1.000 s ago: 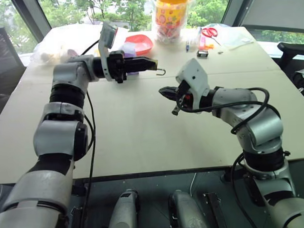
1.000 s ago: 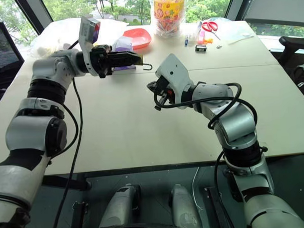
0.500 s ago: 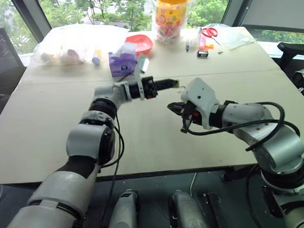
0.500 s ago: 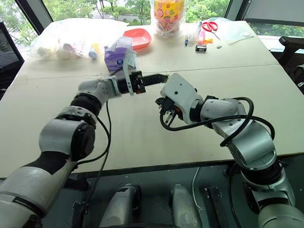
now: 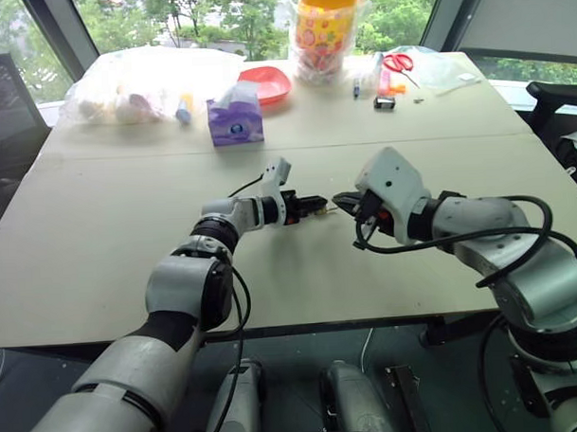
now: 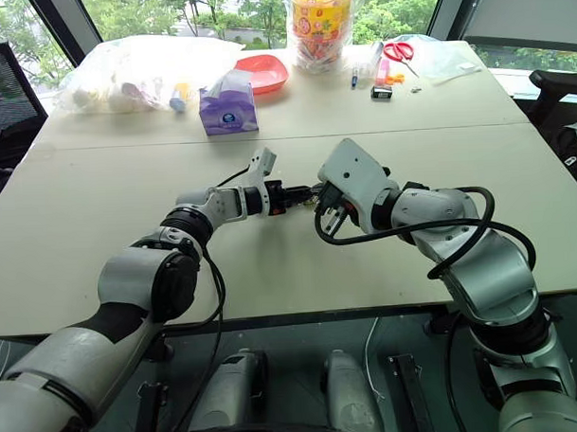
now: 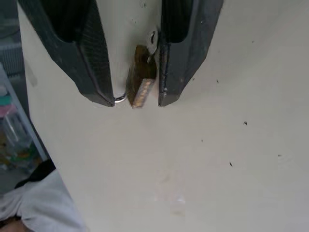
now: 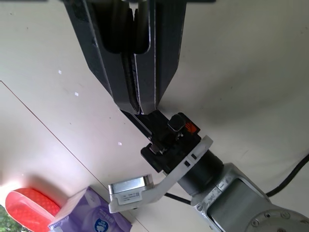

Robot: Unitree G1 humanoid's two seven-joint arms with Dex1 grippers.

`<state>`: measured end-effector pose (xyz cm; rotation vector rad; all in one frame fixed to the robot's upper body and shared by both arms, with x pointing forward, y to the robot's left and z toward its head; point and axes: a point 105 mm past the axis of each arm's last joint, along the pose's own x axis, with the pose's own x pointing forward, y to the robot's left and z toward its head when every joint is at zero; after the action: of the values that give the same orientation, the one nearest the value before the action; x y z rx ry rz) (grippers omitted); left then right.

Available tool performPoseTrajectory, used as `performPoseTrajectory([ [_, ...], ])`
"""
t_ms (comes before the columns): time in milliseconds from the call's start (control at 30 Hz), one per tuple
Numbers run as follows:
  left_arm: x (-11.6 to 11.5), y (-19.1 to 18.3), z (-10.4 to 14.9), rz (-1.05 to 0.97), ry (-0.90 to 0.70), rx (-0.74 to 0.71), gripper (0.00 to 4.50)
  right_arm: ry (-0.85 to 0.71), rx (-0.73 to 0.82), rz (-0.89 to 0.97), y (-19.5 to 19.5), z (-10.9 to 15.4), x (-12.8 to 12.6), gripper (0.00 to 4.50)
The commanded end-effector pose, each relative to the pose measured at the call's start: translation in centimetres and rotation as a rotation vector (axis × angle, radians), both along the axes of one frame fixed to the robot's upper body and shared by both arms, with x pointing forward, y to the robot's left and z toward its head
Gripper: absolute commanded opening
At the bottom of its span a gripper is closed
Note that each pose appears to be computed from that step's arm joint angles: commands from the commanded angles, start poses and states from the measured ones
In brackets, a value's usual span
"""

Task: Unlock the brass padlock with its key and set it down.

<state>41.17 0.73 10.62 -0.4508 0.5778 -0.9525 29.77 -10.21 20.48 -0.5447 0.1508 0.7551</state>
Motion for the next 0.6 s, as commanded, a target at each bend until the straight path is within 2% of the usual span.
performPoseTrajectory([
  [33, 0.9, 2.2, 0.6, -0.014, -0.126, 0.114, 2.98, -0.057, -0.009, -0.005, -0.4, 0.9, -0.4, 0.0],
  [200, 1.3, 4.9, 4.9, -0.143, -0.403, 0.157, 2.98, -0.012, -0.011, -0.074, -2.0, -0.4, -0.4, 0.0],
  [333, 0.7, 7.4, 7.4, -0.194, -0.507, 0.146, 2.98, 0.038, 0.044, -0.141, -3.3, -1.0, -0.4, 0.0],
  [467, -0.9, 10.3, 9.0, -0.192, -0.589, 0.133, 2.98, 0.066, 0.112, -0.208, -4.5, -1.1, -0.3, 0.0],
  [600, -3.7, 12.0, 9.2, -0.113, -0.62, 0.132, 2.98, 0.086, 0.208, -0.323, -6.2, -1.4, 0.2, 0.0],
])
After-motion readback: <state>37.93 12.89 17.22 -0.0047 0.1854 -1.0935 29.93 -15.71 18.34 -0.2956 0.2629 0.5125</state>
